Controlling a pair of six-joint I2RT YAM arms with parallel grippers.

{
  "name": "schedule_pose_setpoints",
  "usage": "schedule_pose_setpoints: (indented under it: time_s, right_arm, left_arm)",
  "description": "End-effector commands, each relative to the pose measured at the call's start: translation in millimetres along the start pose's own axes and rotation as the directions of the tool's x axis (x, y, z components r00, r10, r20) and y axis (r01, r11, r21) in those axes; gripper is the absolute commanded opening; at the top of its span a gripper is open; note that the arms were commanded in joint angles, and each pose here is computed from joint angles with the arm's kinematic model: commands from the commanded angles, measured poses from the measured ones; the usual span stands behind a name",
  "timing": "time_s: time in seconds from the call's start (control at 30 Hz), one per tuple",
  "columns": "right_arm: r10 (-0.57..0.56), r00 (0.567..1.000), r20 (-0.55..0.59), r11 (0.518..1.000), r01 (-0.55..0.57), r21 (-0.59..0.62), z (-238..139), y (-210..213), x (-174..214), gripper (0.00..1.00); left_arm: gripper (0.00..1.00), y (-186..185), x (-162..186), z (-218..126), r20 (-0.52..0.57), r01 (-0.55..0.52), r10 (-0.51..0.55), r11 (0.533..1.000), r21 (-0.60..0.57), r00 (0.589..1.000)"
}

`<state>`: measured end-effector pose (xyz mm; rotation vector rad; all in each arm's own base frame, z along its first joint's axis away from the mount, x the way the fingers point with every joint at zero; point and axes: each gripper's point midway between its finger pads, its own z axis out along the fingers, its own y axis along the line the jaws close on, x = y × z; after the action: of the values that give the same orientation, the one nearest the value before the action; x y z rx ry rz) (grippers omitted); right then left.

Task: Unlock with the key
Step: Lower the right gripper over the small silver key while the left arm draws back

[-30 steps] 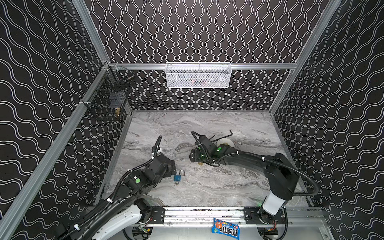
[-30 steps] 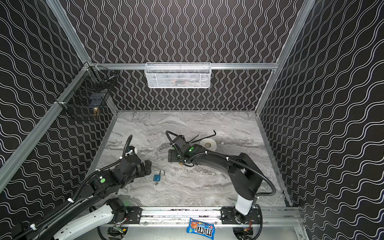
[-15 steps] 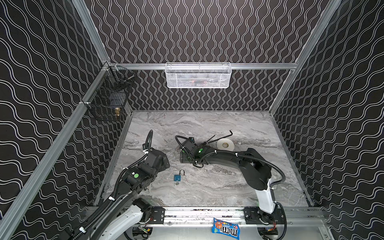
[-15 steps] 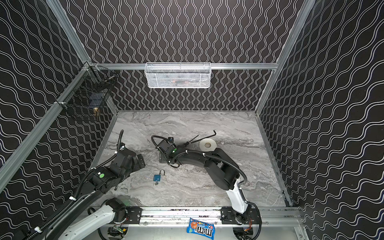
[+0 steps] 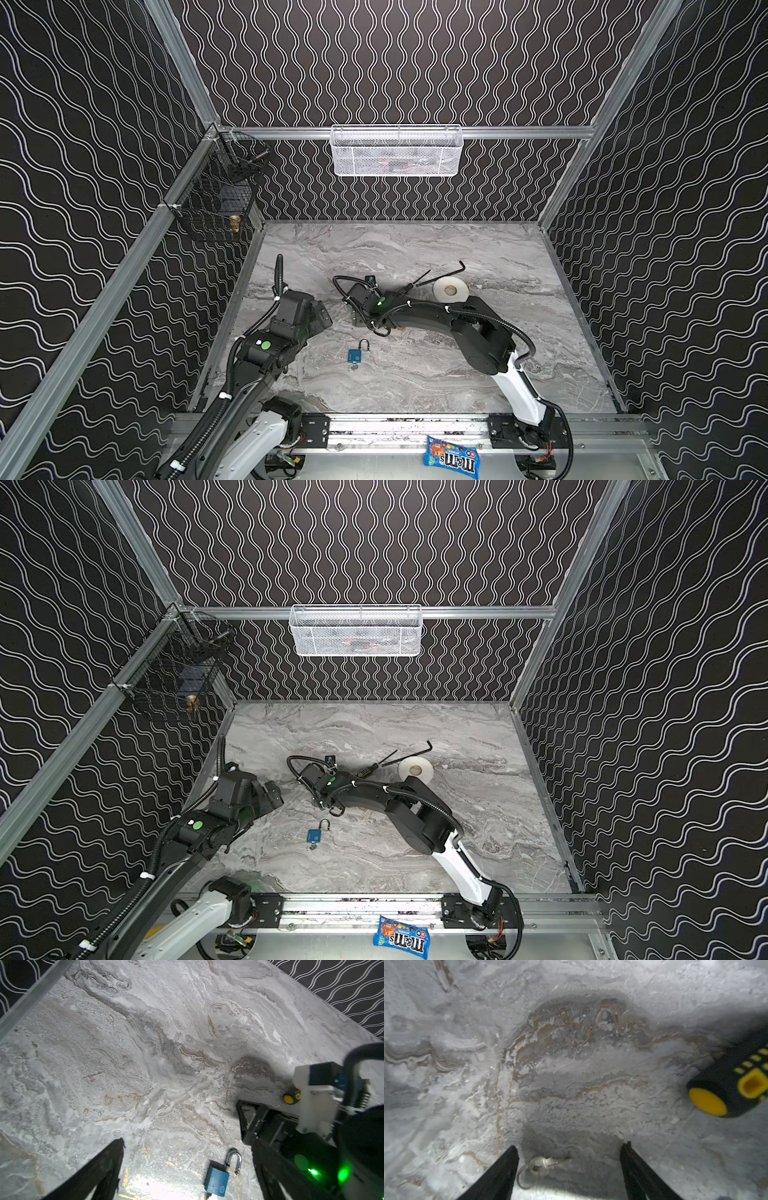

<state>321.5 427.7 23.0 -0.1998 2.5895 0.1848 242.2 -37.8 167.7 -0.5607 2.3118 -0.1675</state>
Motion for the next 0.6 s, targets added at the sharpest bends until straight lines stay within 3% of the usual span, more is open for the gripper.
schedule_pose_setpoints:
  time_s: [0.0,0.27,0.57]
  right_arm:
    - [-0.039,0.999,-0.015,0.995,0.040,0.091,1.2,-14.4,11.5,0.79]
    - [-0.071,0.997,-0.032,0.982,0.076,0.172,-7.0,-34.7,20.0,0.76]
    - [-0.130,0.988,-0.080,0.978,0.141,0.152,-18.2,-48.1,20.3,0.70]
  left_arm:
    - [0.99,-3.9,-1.9,-0.4,0.001,0.002,-0.002,1.000,0.019,1.000]
    - [0.99,-9.9,2.4,2.0,-0.029,0.002,-0.001,0.999,0.043,1.000]
    - [0.99,-12.2,5.8,-0.6,-0.046,0.019,-0.015,0.998,0.068,0.999]
